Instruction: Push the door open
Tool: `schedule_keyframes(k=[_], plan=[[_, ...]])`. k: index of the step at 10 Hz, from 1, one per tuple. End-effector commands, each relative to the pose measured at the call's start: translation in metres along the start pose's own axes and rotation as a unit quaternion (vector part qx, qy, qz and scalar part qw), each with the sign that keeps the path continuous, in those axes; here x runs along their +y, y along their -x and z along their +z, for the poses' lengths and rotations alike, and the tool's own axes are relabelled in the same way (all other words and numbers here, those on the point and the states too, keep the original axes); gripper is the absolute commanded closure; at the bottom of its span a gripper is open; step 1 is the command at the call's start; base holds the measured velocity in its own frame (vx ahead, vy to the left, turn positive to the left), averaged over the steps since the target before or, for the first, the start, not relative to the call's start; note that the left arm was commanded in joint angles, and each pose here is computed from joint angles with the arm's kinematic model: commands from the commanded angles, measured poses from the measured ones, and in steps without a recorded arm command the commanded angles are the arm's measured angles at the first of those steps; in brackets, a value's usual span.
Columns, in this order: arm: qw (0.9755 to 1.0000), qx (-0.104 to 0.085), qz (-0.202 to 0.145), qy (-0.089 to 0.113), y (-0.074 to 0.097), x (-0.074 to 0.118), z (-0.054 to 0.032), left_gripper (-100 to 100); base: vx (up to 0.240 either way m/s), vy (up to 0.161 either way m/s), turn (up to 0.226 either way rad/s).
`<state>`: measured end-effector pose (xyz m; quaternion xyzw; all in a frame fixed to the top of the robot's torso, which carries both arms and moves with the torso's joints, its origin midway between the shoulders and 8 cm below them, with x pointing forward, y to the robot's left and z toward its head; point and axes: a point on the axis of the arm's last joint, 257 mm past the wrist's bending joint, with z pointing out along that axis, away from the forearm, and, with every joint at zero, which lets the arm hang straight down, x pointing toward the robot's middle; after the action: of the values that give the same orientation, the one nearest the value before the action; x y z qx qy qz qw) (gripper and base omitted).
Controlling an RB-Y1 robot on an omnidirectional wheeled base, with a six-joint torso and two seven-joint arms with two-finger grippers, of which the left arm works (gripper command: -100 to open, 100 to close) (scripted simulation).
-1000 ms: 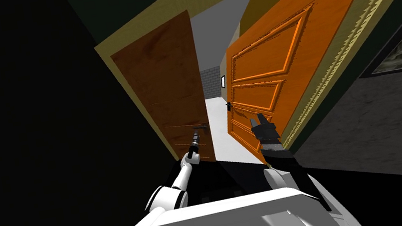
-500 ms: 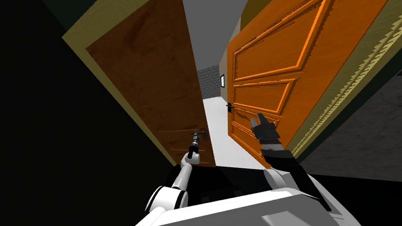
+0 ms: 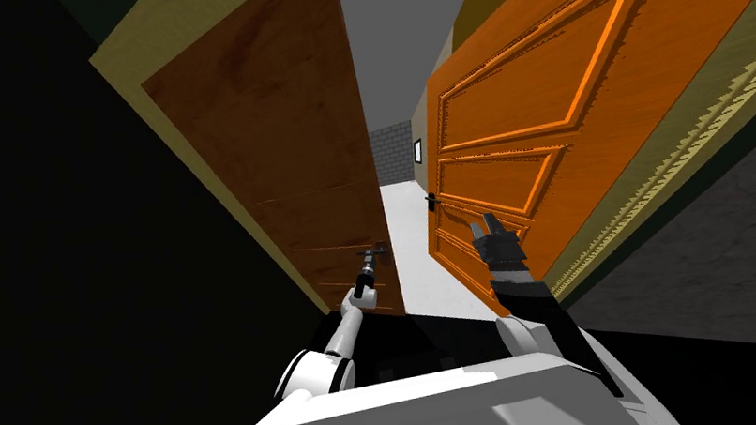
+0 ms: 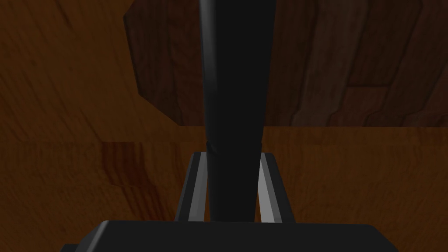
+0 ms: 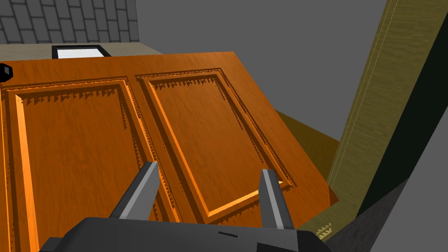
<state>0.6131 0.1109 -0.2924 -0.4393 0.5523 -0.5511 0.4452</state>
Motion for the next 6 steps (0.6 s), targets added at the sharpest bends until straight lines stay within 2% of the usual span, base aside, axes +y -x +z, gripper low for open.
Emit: schedule_keyframes(k=[1, 3, 6], plan=[[1.0, 0.0, 0.0, 0.001, 0.0, 0.001, -0.0006, 100, -0.009, 0.005, 0.0], [1.0, 0.0, 0.0, 0.001, 0.0, 0.001, -0.0006, 100, 0.0, 0.0, 0.0], [0.9999, -0.013, 0.003, 0.003, 0.017, 0.003, -0.002, 100, 0.126, -0.071, 0.03]])
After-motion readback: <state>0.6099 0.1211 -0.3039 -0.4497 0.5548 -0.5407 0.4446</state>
